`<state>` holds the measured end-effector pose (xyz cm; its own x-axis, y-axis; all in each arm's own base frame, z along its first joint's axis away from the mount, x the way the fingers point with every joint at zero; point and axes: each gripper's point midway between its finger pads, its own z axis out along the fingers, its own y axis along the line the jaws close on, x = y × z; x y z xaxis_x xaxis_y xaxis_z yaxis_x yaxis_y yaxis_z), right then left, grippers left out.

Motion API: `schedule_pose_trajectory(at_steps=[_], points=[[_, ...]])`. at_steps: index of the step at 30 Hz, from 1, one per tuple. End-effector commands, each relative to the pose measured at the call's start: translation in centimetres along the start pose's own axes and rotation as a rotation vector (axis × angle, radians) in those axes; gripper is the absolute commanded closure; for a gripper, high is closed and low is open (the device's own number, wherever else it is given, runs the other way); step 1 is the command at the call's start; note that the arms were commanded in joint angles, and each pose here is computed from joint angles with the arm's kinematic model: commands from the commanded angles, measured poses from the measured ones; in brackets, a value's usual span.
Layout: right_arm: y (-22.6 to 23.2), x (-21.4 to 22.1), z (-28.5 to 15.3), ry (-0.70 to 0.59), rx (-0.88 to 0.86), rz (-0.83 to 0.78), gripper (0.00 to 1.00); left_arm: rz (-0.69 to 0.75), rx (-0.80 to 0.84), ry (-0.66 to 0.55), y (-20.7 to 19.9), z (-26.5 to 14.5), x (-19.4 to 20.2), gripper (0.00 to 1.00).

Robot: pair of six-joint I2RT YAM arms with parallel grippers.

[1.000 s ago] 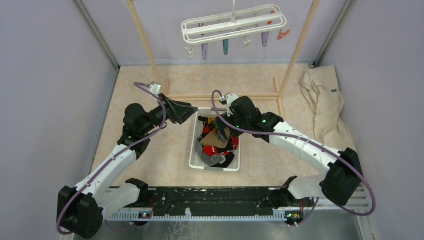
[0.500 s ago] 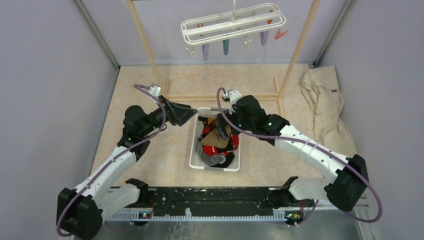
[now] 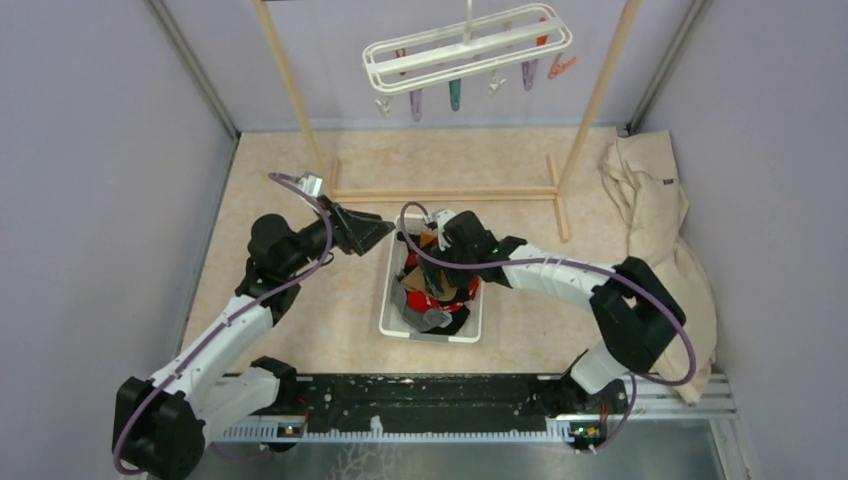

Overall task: Remove the socks clipped to the hanger
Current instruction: Place the sock in the bin.

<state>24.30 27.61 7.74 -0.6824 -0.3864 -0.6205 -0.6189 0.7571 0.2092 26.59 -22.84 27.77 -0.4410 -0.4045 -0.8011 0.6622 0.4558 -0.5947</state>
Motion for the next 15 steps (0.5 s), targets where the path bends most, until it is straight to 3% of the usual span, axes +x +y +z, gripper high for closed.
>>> schedule_pose_trajectory(at_steps=[1,6,15], points=[[0.3,-0.1,2.8,-0.013,-0.009,0.004,0.06,0.007,0.003,-0.017,-0.4,-0.3,-0.3,0.23],[-1.0,0.2,3.3,0.015,0.063,0.003,0.05,0.015,-0.016,-0.01,-0.2,-0.6,-0.2,0.23],[2.3,-8.9,-6.5,-0.208,-0.019,-0.079,0.03,-0.001,-0.141,0.035,1.3,-1.2,0.1,0.22]])
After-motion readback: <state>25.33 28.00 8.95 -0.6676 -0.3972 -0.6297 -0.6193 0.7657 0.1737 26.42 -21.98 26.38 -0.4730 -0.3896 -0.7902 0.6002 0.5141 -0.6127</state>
